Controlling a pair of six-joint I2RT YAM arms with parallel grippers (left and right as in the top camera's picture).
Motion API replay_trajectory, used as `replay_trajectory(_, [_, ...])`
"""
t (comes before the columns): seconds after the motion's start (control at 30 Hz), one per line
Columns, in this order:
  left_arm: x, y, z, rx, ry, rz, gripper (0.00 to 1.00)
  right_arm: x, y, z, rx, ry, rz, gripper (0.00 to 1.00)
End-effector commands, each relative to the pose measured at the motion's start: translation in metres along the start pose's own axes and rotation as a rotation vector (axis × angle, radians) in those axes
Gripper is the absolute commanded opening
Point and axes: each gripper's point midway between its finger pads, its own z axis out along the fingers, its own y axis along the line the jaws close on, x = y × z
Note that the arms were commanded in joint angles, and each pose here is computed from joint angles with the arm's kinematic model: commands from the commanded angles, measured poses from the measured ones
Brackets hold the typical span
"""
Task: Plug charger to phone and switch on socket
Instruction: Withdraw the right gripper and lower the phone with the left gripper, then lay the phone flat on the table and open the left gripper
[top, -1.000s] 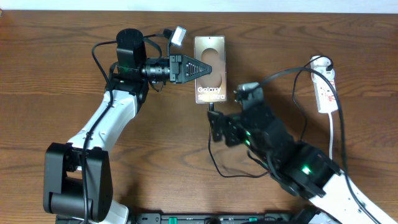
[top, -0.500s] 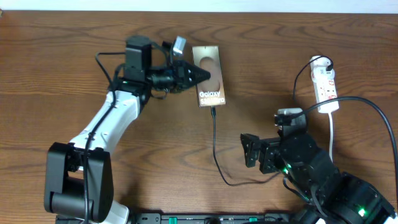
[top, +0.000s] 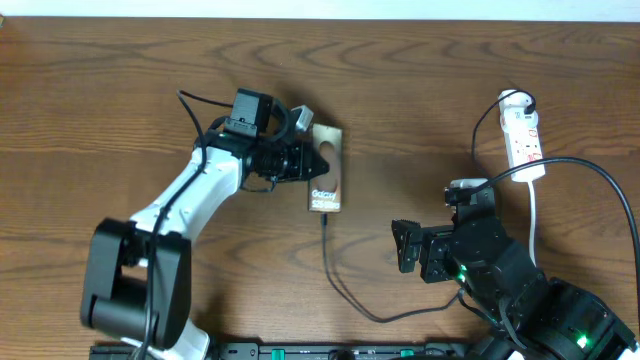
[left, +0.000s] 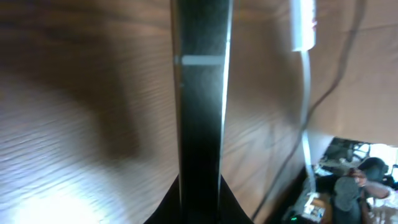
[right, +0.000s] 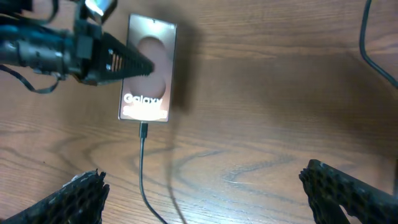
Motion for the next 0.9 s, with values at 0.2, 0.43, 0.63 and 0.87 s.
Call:
replay_trajectory(0.2, [0.006, 0.028, 0.012, 0.057, 0.063, 0.025, 0.07, -0.006, -0.003, -0.004, 0.015, -0.024, 0.021, 0.99])
replay_trajectory(0.43, [0.016, 0.047, 0.028, 0.047, 0.111, -0.029, 0.08, -0.005, -0.003, -0.004, 0.013, -0.018, 0.02, 0.99])
replay_trajectory(0.63, [0.023, 0.057, 0.036, 0.04, 0.139, -0.059, 0.08, -0.003, -0.005, -0.003, 0.02, -0.01, 0.017, 0.99])
replay_trajectory(0.87, [0.023, 0.061, 0.037, 0.024, 0.14, -0.062, 0.13, -0.003, -0.006, 0.0, 0.035, -0.008, 0.013, 0.99])
